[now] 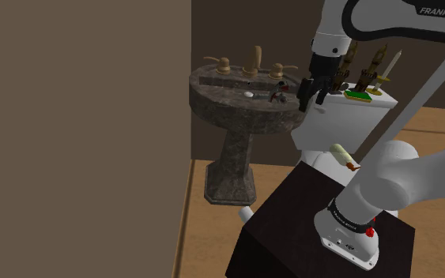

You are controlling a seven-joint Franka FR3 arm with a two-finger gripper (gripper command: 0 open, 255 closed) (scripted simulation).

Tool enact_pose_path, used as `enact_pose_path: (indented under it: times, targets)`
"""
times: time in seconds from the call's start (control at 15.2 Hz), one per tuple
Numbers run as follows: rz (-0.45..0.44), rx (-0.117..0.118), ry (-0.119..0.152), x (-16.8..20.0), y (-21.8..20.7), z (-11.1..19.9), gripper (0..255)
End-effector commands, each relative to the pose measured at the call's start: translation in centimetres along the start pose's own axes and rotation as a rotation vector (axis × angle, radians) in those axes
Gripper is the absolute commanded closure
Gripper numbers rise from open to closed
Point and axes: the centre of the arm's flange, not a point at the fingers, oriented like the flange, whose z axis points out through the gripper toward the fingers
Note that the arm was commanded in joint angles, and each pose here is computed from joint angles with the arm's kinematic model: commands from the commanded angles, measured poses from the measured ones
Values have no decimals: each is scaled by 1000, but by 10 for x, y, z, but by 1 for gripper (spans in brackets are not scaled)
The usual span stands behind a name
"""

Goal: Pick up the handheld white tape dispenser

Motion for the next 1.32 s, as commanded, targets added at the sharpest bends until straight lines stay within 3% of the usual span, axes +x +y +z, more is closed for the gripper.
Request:
enact_pose_path:
  times: [0.0,1.25]
  targets:
    - [0,0,0,0,0,0,0]
    - [5,61,2,179,182,27,0]
